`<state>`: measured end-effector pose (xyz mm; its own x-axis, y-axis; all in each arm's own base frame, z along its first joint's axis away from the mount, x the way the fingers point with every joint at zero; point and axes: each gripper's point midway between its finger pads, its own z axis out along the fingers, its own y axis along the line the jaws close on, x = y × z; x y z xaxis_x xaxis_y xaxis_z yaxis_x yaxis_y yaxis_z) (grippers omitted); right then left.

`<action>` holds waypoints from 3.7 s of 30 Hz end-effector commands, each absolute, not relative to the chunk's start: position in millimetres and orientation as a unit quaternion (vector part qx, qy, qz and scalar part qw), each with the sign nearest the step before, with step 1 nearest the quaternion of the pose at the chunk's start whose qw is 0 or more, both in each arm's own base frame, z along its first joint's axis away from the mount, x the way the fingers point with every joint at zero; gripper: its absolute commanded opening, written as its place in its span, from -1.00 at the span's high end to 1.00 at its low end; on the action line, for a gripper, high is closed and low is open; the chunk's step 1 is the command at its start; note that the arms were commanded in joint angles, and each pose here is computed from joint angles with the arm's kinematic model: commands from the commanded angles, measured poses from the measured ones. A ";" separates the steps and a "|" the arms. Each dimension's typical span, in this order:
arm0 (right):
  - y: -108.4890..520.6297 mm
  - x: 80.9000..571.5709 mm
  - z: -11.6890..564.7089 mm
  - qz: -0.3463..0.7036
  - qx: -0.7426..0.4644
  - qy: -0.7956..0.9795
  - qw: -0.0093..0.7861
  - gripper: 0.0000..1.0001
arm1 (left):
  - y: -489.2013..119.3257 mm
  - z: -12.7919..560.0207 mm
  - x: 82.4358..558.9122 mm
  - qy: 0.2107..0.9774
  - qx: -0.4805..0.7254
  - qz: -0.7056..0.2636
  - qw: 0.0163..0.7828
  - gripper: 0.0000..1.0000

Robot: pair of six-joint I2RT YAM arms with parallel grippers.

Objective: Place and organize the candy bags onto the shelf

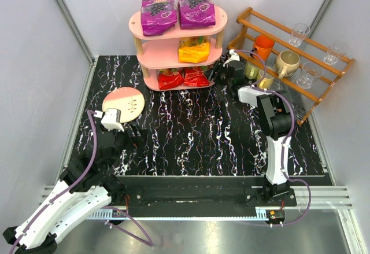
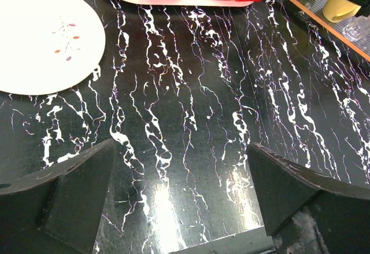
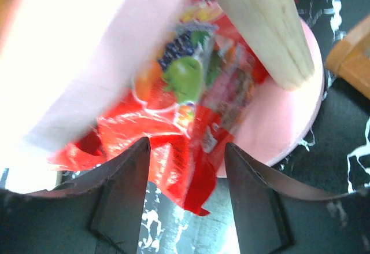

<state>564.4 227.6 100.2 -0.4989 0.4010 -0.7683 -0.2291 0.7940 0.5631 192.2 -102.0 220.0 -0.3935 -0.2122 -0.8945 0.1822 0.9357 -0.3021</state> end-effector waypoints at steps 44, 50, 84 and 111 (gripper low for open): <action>232.2 539.3 121.8 0.366 0.052 0.799 0.474 -0.21 | -97.8 238.3 183.6 0.799 -0.031 -0.210 0.563 -0.98; 236.8 545.3 111.8 0.368 0.047 0.804 0.464 0.30 | -97.2 237.4 183.7 0.800 -0.031 -0.207 0.562 -0.98; 205.9 556.0 146.0 0.342 0.006 0.789 0.511 -0.11 | -94.1 243.7 183.4 0.798 -0.032 -0.203 0.567 -0.98; 146.7 255.8 203.1 0.306 0.055 0.782 0.540 -0.99 | -88.2 250.2 194.3 0.797 -0.079 -0.187 0.569 -0.98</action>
<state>280.5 172.6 217.8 -0.4332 0.3588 -0.8268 -0.3337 0.7883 0.5169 191.4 -93.5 235.8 -0.3952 -0.2712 -0.8776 0.1115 0.9342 -0.3389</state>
